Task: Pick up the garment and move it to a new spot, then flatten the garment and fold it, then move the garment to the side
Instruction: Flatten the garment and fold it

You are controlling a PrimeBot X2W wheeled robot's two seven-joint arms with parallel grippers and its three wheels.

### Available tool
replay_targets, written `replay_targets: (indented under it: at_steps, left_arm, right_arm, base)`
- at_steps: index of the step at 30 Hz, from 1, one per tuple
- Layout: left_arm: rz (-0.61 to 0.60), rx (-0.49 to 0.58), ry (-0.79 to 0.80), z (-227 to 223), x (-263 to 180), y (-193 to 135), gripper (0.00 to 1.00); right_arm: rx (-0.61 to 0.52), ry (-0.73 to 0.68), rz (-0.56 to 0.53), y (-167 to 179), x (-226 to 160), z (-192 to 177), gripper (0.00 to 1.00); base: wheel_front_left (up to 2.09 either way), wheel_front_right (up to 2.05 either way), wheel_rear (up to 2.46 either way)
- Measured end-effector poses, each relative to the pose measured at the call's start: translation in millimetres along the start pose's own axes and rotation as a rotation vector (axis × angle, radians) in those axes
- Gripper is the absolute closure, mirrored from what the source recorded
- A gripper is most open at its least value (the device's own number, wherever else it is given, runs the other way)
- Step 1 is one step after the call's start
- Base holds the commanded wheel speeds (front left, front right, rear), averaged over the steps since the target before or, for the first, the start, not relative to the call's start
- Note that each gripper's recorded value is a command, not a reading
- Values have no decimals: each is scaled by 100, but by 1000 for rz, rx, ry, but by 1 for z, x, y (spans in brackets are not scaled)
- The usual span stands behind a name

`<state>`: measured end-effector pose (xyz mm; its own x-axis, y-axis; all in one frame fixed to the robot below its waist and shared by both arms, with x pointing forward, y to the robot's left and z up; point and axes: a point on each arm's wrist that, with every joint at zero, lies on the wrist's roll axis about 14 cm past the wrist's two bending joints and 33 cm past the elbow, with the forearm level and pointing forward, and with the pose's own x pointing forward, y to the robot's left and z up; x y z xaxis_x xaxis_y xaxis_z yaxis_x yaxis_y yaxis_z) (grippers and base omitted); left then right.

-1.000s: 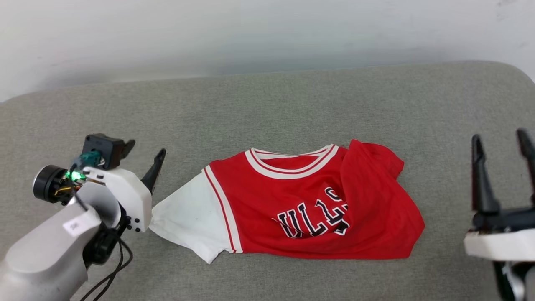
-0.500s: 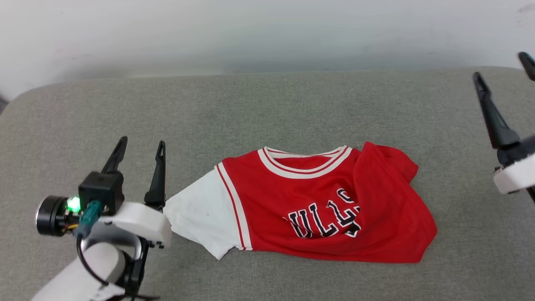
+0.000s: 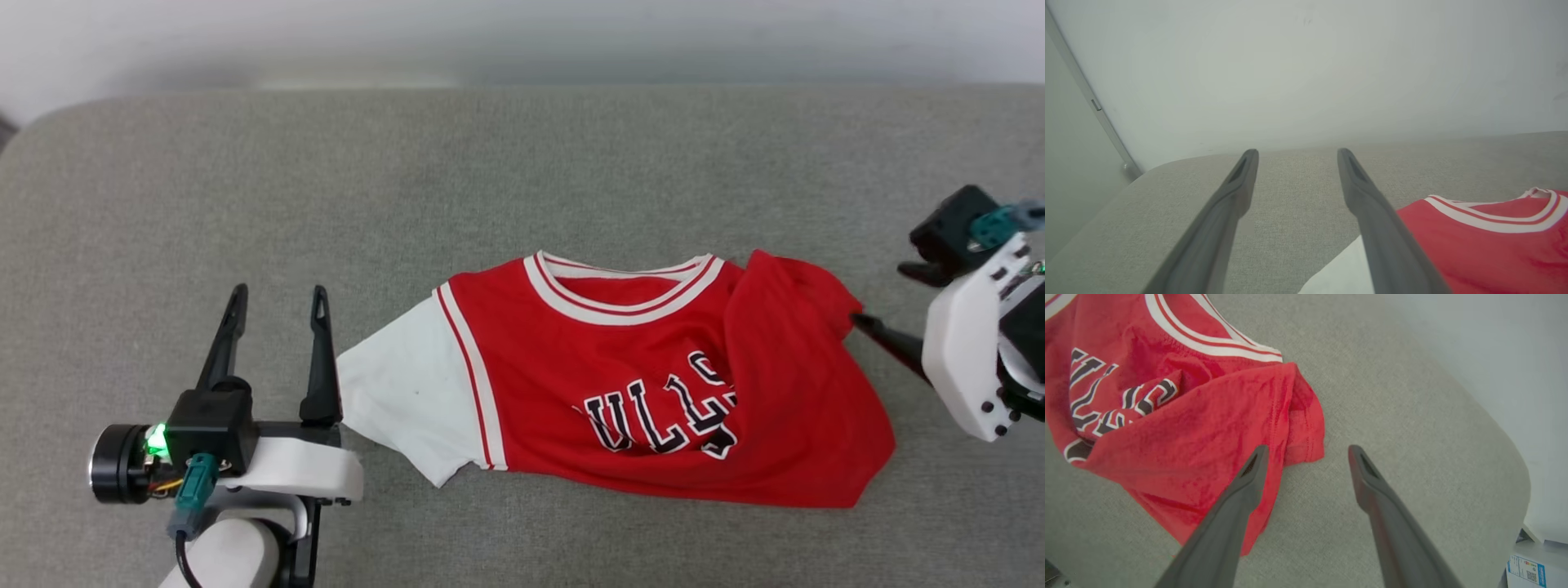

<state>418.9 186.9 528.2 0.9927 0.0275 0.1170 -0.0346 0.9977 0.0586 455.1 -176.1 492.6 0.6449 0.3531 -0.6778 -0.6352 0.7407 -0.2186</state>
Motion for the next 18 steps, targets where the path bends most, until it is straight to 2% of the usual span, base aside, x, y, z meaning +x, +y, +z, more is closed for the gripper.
replay_targets:
  at_steps: [6, 14, 18]
  left_arm:
    - [4, -3, 12, -15, 11, -3, 0]
    - [25, -1, 38, -36, 23, -2, 0]
    - [36, 3, 60, -46, 23, 1, 0]
  right_arm:
    - [-8, 225, 111, 15, 36, -30, 0]
    - [-45, 400, 217, 38, 87, -76, 0]
    - [-23, 418, 254, 43, 101, -85, 0]
  base:
    - [0, 0, 0]
    - [0, 0, 0]
    - [0, 0, 0]
